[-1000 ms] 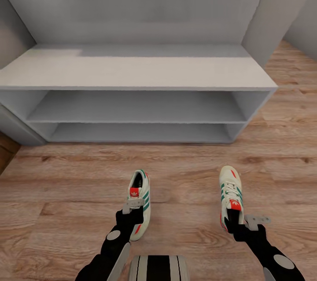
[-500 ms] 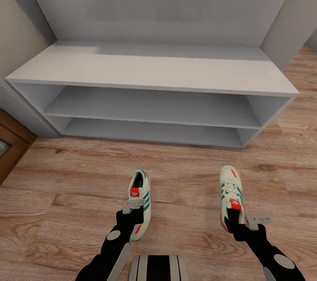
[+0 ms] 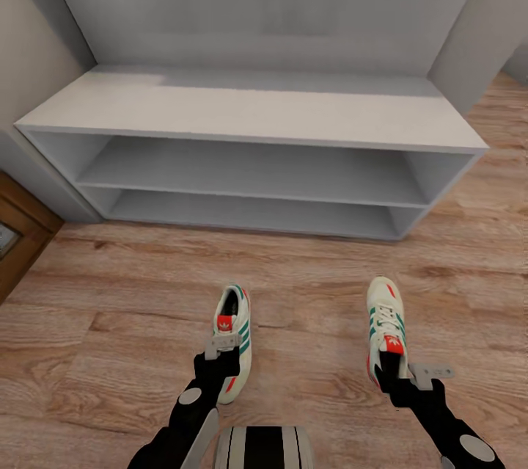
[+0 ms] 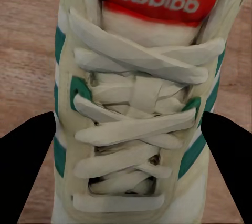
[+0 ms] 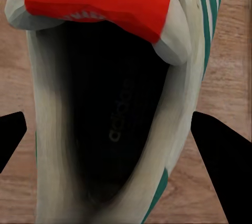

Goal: Pick up the two gym shoes and the two sandals from the corridor floor and place them onto the hallstand (shoe rack) in the corridor, making sure they are on the rack and not on the floor. Arrange them so the two gym shoes are next to each other and the two sandals are next to each other.

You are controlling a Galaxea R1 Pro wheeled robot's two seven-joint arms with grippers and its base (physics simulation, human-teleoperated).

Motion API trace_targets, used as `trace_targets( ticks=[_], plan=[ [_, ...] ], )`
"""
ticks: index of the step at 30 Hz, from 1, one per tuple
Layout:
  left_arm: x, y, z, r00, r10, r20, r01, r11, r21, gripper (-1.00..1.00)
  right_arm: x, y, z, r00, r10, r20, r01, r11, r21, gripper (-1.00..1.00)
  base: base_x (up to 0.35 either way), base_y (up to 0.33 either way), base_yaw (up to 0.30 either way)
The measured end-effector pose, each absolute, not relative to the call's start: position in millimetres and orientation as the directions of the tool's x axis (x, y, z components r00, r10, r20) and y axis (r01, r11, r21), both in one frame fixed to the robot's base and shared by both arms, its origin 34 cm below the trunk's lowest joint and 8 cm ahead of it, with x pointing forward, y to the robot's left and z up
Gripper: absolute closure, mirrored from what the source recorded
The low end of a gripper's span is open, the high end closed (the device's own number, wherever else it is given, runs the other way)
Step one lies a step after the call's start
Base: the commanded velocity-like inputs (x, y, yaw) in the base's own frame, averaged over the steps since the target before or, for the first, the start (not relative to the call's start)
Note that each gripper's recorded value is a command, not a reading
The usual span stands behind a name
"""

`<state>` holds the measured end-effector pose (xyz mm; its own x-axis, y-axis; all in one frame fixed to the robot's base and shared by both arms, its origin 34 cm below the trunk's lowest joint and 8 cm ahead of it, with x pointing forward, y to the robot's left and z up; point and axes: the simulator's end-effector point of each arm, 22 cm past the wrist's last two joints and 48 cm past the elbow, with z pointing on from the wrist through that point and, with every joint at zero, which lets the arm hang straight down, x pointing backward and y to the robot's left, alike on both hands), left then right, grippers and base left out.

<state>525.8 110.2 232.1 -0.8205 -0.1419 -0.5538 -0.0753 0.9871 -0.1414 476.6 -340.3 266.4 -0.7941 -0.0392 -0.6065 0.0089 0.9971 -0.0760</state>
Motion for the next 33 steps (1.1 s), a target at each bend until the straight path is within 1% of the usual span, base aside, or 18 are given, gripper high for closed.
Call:
trace_targets(
  ticks=[6, 15, 25, 33],
  plan=[
    [524, 111, 230, -0.82, -0.143, -0.554, -0.078, 0.987, -0.14, 1.0, 468, -344, 264, -0.8, -0.036, -0.599, 0.015, 0.997, -0.08, 1.0, -0.112, -0.039, 0.001],
    [517, 111, 223, -0.825, -0.145, -0.546, -0.084, 0.987, -0.135, 1.0, 465, -352, 264, -0.801, -0.029, -0.598, 0.03, 0.996, -0.089, 1.0, -0.023, -0.012, 0.0],
    [515, 111, 220, -0.827, -0.147, -0.543, -0.087, 0.987, -0.135, 1.0, 465, -357, 264, -0.801, -0.025, -0.598, 0.039, 0.995, -0.094, 1.0, -0.003, -0.139, 0.0],
    [515, 111, 220, -0.827, -0.148, -0.542, -0.088, 0.987, -0.135, 1.0, 465, -357, 265, -0.801, -0.024, -0.598, 0.041, 0.995, -0.094, 1.0, 0.0, -0.041, -0.004]
  ],
)
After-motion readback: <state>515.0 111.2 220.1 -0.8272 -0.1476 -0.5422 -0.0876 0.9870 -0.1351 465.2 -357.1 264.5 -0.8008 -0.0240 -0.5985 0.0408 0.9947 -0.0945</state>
